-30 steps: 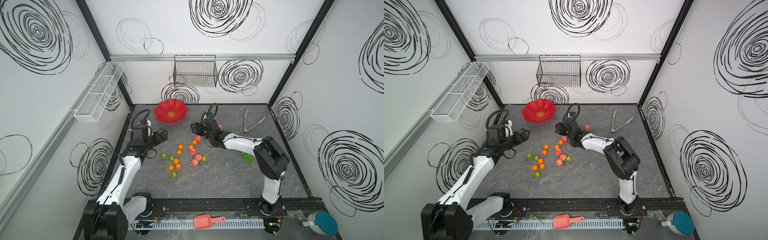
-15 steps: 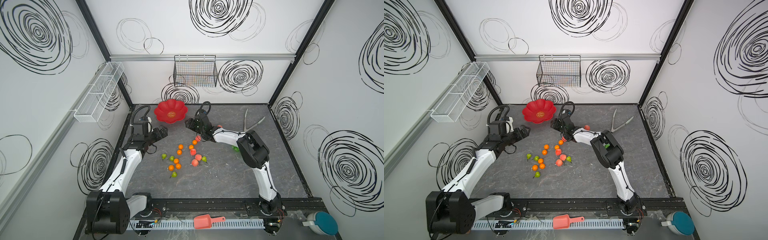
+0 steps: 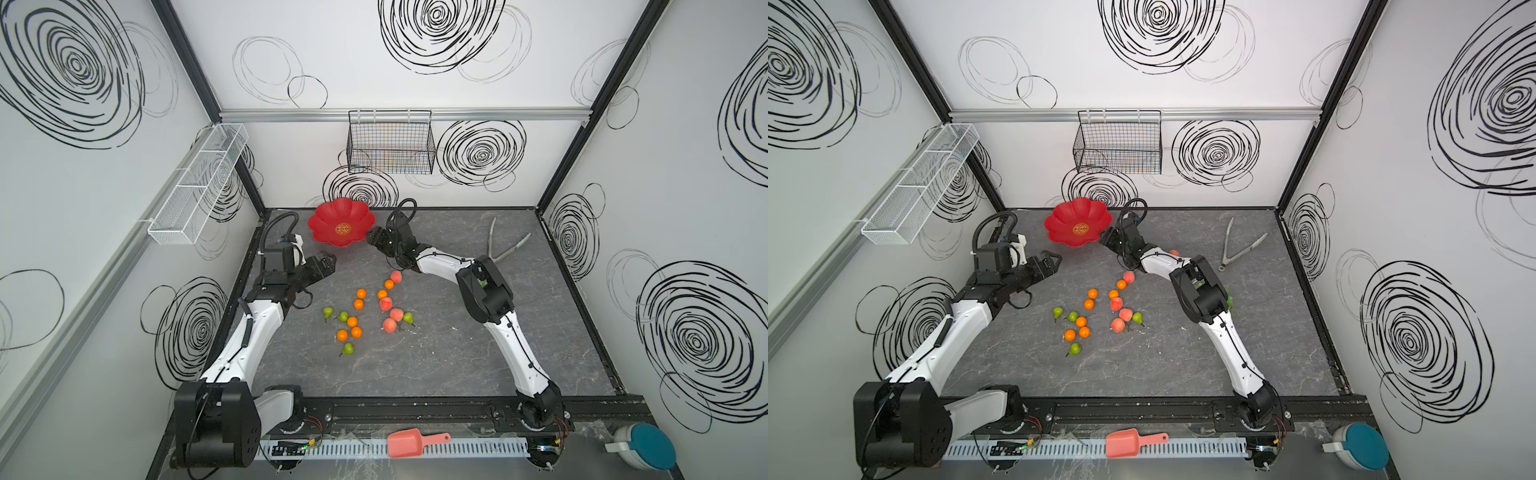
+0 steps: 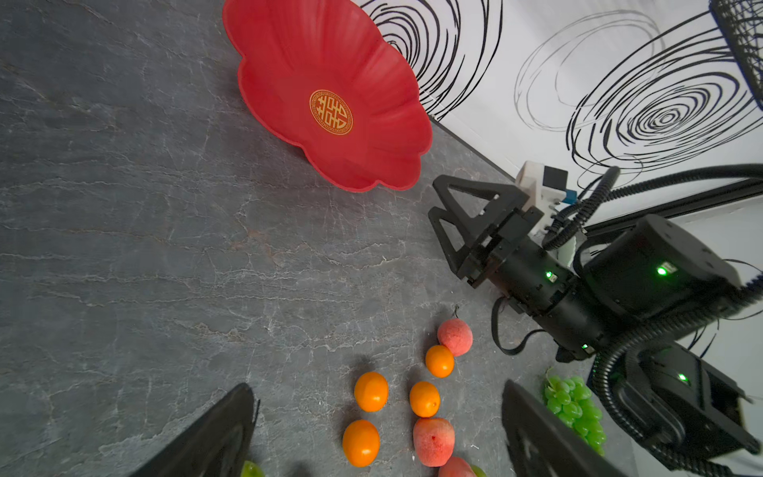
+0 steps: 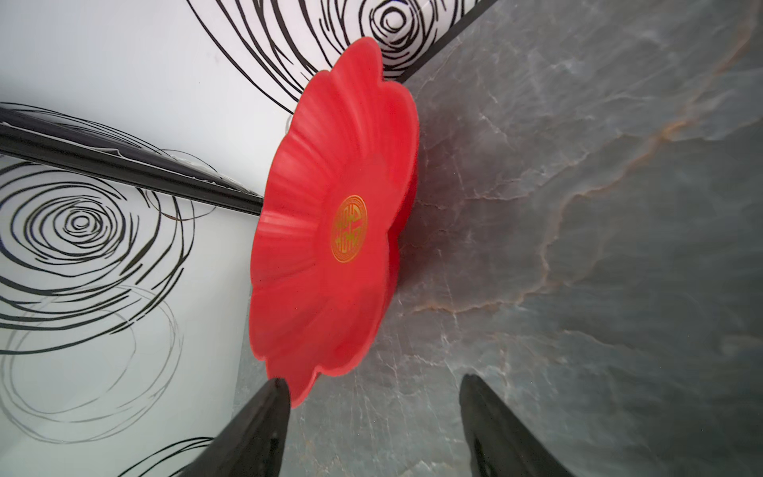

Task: Arrange fruit in a fruit bowl
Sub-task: Pick up the fruit bowl from the top-left of the table.

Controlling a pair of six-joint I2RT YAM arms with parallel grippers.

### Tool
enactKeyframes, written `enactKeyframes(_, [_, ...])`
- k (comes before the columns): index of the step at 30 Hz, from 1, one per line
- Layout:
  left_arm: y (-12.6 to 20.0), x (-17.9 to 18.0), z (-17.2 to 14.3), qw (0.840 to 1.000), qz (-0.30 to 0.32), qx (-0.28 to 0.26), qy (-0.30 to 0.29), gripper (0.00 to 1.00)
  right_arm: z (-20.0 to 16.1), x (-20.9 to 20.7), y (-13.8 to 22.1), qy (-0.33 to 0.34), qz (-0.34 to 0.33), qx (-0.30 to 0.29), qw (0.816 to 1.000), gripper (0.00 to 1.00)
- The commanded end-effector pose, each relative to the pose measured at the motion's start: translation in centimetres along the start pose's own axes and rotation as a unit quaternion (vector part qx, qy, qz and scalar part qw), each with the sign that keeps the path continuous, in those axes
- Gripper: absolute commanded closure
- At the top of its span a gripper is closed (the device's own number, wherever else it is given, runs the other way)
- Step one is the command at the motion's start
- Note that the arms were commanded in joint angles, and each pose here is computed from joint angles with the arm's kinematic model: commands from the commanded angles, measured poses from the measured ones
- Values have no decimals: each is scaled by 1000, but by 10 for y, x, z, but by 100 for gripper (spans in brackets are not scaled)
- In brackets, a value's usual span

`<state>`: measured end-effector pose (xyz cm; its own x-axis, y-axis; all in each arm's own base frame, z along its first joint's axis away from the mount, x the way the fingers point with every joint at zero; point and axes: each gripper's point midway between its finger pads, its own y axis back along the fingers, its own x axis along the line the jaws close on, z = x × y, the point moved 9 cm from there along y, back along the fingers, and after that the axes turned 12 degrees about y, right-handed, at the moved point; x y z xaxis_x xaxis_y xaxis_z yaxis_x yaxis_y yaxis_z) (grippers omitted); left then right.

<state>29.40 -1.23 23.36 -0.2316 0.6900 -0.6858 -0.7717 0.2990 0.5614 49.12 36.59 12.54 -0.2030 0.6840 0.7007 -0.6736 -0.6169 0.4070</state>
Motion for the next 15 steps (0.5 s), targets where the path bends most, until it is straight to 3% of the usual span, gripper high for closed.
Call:
enactKeyframes(1, [3,-3,4,1000,-21,-14,-11,4,3,1,-11,-18,6,8,1000,32])
enactKeyframes(15, [5,-1,5,999,-29,-17,-12,4,13,-6,-38,-46,-1,7,999,54])
